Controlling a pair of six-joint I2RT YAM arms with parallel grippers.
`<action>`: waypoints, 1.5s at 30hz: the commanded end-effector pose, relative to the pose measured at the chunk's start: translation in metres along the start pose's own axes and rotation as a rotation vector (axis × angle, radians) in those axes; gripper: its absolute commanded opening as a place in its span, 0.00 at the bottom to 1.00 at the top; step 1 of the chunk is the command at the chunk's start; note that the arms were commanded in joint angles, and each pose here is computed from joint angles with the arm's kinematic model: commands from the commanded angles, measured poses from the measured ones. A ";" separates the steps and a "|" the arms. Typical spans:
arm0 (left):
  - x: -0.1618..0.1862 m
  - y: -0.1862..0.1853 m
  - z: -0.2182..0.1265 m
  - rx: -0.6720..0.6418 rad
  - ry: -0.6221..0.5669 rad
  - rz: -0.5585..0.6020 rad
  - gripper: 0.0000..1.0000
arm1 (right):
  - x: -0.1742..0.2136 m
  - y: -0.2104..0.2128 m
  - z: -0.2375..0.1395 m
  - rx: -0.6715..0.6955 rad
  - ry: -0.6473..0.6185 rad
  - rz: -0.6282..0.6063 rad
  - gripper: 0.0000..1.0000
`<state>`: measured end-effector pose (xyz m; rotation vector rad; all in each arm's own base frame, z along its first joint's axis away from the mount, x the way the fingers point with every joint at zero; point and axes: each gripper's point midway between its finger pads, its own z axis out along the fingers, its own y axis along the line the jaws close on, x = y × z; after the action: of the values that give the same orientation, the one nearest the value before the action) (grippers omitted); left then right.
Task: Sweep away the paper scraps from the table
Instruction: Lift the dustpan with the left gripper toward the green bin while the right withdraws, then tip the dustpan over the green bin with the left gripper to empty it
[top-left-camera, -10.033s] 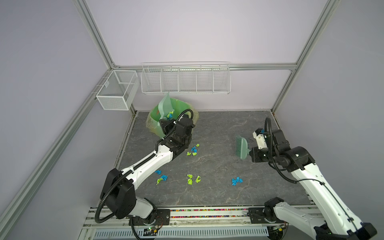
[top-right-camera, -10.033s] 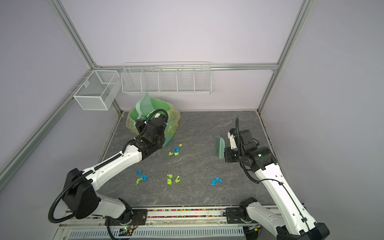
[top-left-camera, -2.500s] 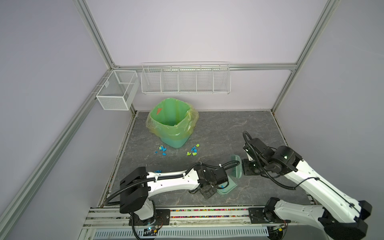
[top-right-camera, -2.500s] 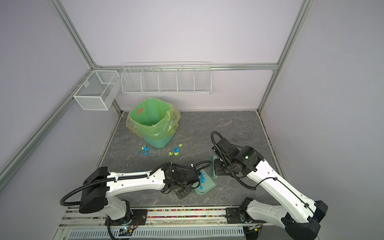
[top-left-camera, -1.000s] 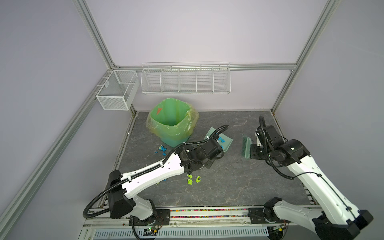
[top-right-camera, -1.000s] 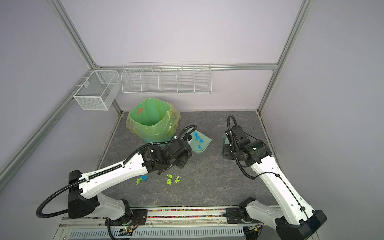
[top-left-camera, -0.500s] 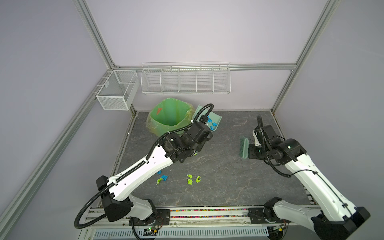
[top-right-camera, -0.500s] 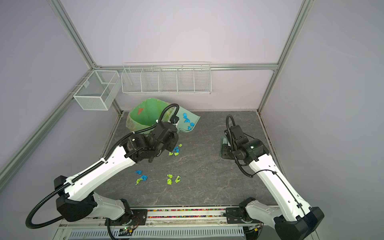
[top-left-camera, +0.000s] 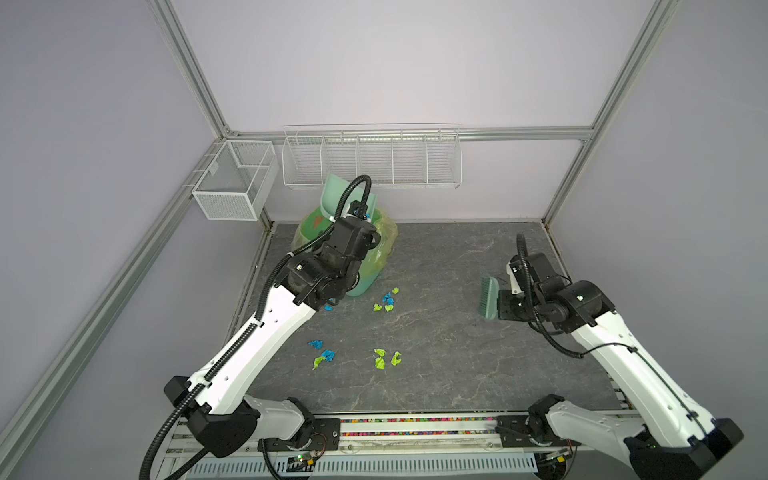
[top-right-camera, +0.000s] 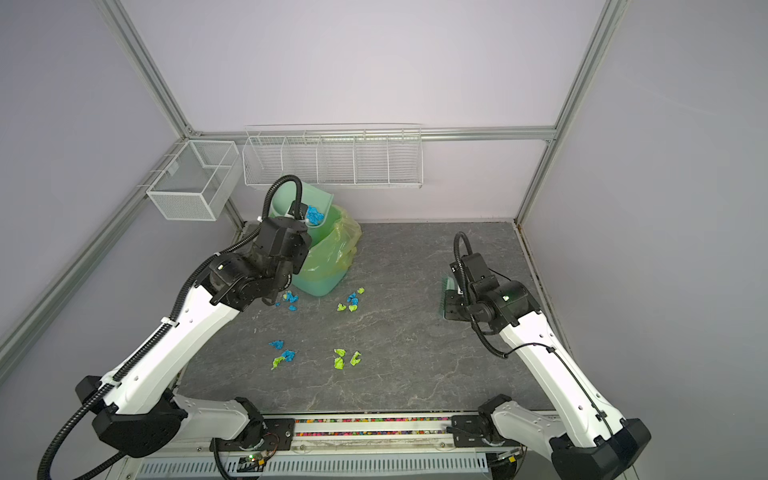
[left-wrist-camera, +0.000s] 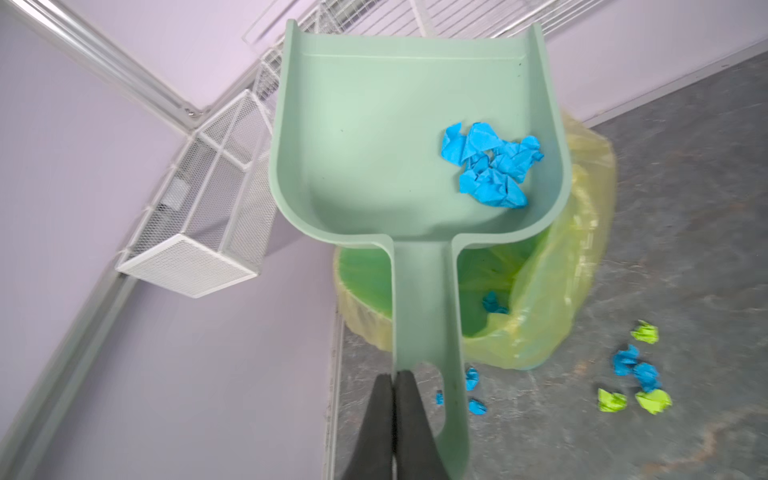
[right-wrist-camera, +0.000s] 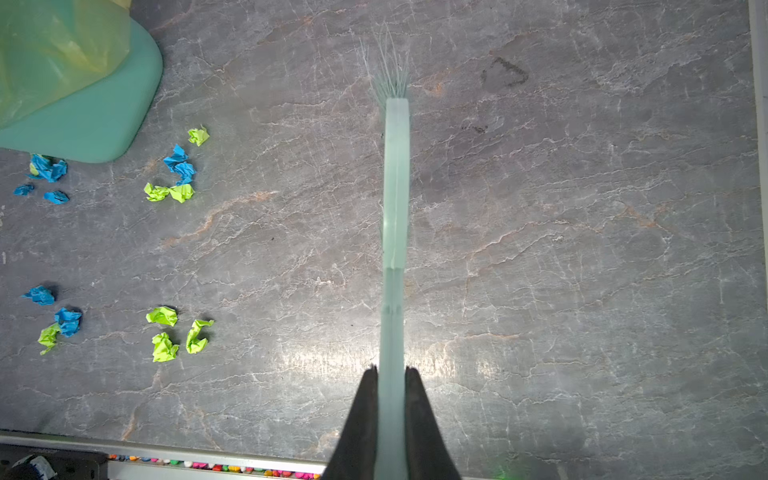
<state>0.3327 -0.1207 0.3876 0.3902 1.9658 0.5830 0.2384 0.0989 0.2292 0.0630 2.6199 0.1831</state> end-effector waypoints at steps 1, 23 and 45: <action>0.003 0.037 0.004 -0.210 0.019 0.102 0.00 | -0.003 0.002 -0.003 -0.024 -0.022 -0.002 0.07; 0.021 0.011 0.057 -0.567 0.227 0.687 0.00 | 0.012 0.008 0.007 -0.107 -0.039 0.007 0.07; 0.036 -0.007 0.049 -0.490 0.282 0.975 0.00 | 0.008 0.013 0.004 -0.148 -0.084 0.006 0.07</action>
<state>0.3676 -0.0953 0.3198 0.9768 1.7388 1.7566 0.2285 0.1095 0.2145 0.0318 2.5713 0.3258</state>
